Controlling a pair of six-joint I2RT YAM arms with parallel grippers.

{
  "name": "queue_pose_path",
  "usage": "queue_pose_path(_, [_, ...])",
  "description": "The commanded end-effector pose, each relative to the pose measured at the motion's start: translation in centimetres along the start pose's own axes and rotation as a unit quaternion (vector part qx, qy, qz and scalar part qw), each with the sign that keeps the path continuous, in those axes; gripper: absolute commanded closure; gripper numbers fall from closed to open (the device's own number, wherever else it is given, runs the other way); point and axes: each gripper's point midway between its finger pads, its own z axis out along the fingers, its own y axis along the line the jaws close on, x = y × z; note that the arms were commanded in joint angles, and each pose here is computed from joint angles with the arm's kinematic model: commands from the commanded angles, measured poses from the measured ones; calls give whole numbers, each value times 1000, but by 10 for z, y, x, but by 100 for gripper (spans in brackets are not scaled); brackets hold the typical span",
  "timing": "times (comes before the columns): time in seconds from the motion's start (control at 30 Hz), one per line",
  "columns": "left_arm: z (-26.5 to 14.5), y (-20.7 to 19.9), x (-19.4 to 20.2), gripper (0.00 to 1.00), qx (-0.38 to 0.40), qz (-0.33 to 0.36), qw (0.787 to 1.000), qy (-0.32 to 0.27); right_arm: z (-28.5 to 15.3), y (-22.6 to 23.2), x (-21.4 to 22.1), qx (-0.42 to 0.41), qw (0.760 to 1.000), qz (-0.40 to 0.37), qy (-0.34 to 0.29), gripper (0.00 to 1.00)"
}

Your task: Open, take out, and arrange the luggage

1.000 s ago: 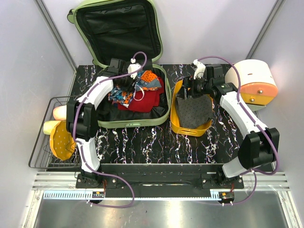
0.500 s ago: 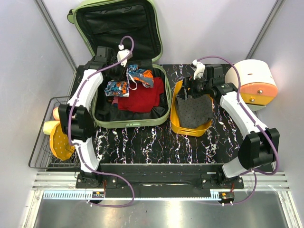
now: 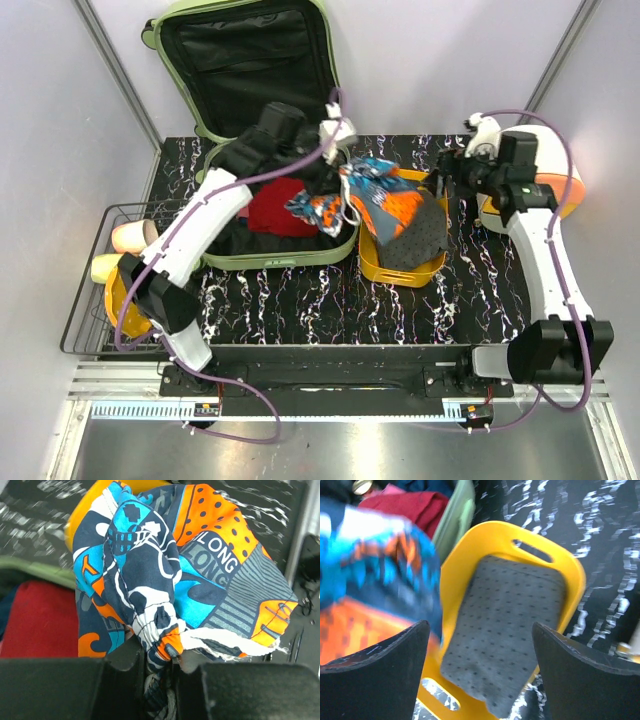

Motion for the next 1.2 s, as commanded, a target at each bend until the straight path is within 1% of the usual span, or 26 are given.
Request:
queue_pose_path(0.0, [25,-59,-46,100,61,143,986,-55,-50,-46,-22,84,995,-6,-44,7])
queue_pose_path(0.07, [39,-68,-62,100,58,210,973,-69,-69,-76,-22,117,991,21,-54,7])
queue_pose_path(0.1, [56,-58,-60,100,42,222,972,-60,-74,-84,-22,122,990,31,-56,7])
queue_pose_path(0.17, [69,-58,-85,100,14,267,960,-84,-83,-92,-22,124,990,42,-59,7])
queue_pose_path(0.2, [87,-44,-83,100,-13,269,960,-72,-88,-101,-20,131,988,49,-59,7])
queue_pose_path(0.3, [111,-37,-104,100,-52,318,941,-99,-93,-104,-20,127,989,48,-61,7])
queue_pose_path(0.33, [114,-40,-107,100,-44,346,931,-111,-92,-101,-19,116,990,47,-60,8])
queue_pose_path(0.37, [127,-42,-89,100,-21,361,927,-105,-91,-98,-19,109,991,42,-59,8])
queue_pose_path(0.4, [127,-54,-98,100,2,394,908,-140,-89,-98,-18,102,992,43,-58,9])
queue_pose_path(0.43, [132,-55,-93,100,9,448,883,-144,-87,-93,-16,88,994,46,-55,10])
queue_pose_path(0.47, [142,-57,-75,100,28,467,873,-137,-86,-92,-15,81,994,45,-53,10])
queue_pose_path(0.53, [153,-61,-67,100,51,529,834,-145,-82,-89,-11,65,995,51,-48,11])
queue_pose_path(0.57, [155,-58,-66,100,54,544,825,-145,-80,-88,-10,59,996,54,-47,11])
queue_pose_path(0.6, [167,-58,-51,100,78,547,823,-133,-79,-87,-9,53,996,55,-46,12])
queue_pose_path(0.67, [175,-55,-44,96,88,573,804,-130,-75,-80,-6,31,996,67,-45,13])
queue_pose_path(0.7, [184,-54,-35,93,98,592,789,-129,-74,-78,-5,23,996,72,-45,14])
queue_pose_path(0.77, [193,-52,-17,87,111,614,772,-123,-71,-72,-2,0,995,87,-43,17])
queue_pose_path(0.8, [198,-49,-16,85,106,642,749,-130,-69,-71,0,-7,995,92,-41,18])
queue_pose_path(0.87, [205,-39,-4,77,103,659,735,-119,-66,-70,4,-14,994,100,-35,19])
queue_pose_path(0.9, [206,-36,-2,73,103,663,733,-116,-65,-71,7,-12,994,106,-29,19])
queue_pose_path(0.93, [201,-27,-12,63,94,664,732,-117,-63,-73,11,-11,994,110,-22,18])
queue_pose_path(0.97, [199,-22,-13,45,93,664,733,-113,-59,-77,17,-11,993,113,-12,16])
queue_pose_path(1.03, [187,-8,-15,25,85,659,740,-105,-54,-80,28,-13,992,124,4,14])
queue_pose_path(1.07, [176,-7,-23,16,76,663,737,-107,-49,-83,34,-14,991,134,12,14])
queue_pose_path(1.1, [168,-2,-26,13,69,669,732,-105,-45,-84,41,-14,989,142,22,13])
queue_pose_path(1.17, [144,6,-29,8,59,668,736,-97,-37,-86,50,-20,986,160,38,13])
